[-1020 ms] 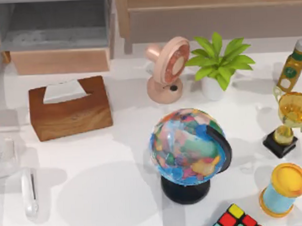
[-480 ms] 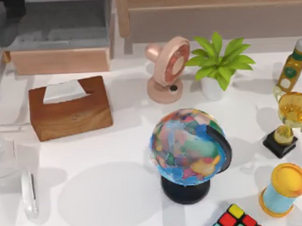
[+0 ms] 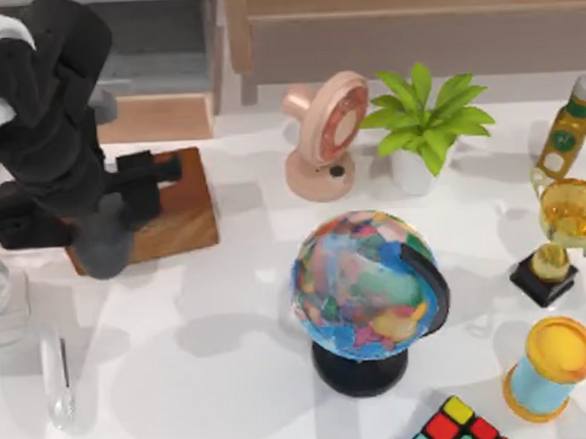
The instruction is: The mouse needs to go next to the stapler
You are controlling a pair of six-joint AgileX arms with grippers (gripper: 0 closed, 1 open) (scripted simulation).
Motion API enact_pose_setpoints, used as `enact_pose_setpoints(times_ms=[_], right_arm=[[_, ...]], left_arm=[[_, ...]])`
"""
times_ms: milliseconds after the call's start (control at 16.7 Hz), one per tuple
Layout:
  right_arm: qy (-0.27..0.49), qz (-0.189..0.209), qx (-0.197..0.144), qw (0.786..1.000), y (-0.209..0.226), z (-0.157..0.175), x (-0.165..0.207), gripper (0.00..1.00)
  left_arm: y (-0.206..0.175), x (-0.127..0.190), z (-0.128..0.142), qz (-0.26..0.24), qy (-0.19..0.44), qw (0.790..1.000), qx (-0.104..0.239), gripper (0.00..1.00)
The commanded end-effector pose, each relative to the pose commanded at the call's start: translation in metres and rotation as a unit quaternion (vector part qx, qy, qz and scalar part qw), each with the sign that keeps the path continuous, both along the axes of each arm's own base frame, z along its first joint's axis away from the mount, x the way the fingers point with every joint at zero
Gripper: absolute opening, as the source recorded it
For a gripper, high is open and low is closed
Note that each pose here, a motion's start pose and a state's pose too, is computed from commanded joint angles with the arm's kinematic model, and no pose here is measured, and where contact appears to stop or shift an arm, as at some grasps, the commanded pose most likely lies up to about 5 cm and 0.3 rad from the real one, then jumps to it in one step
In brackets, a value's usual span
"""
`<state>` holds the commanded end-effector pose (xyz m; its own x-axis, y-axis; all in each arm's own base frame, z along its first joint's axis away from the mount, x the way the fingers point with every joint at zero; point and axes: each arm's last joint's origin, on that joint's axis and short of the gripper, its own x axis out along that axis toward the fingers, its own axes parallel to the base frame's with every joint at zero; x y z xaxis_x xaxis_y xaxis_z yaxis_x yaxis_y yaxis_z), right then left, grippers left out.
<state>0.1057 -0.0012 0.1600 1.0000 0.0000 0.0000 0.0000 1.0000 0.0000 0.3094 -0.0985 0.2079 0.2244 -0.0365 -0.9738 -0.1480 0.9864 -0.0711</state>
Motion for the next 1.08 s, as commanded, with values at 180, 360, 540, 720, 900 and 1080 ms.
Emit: enact_pose_setpoints(times_ms=[180, 360, 540, 720, 900, 1080], right_arm=[[0.0, 0.0, 0.0, 1.0, 0.0, 0.0, 0.0, 1.0], [0.0, 0.0, 0.0, 1.0, 0.0, 0.0, 0.0, 1.0], [0.0, 0.0, 0.0, 1.0, 0.0, 0.0, 0.0, 1.0], [0.0, 0.0, 0.0, 1.0, 0.0, 0.0, 0.0, 1.0], [0.0, 0.0, 0.0, 1.0, 0.0, 0.0, 0.0, 1.0], [0.0, 0.0, 0.0, 1.0, 0.0, 0.0, 0.0, 1.0]], left_arm=[[-0.032, -0.048, -0.035, -0.04, 0.04, 0.998, 0.016, 0.0], [-0.047, -0.079, -0.054, -0.076, 0.058, 0.995, 0.029, 0.0], [-0.049, -0.084, -0.056, -0.083, 0.06, 0.994, 0.031, 0.0], [-0.049, -0.083, -0.057, -0.082, 0.063, 0.994, 0.032, 0.0], [-0.049, -0.083, -0.057, -0.083, 0.063, 0.994, 0.033, 0.0], [-0.05, -0.082, -0.058, -0.08, 0.063, 0.994, 0.035, 0.0]])
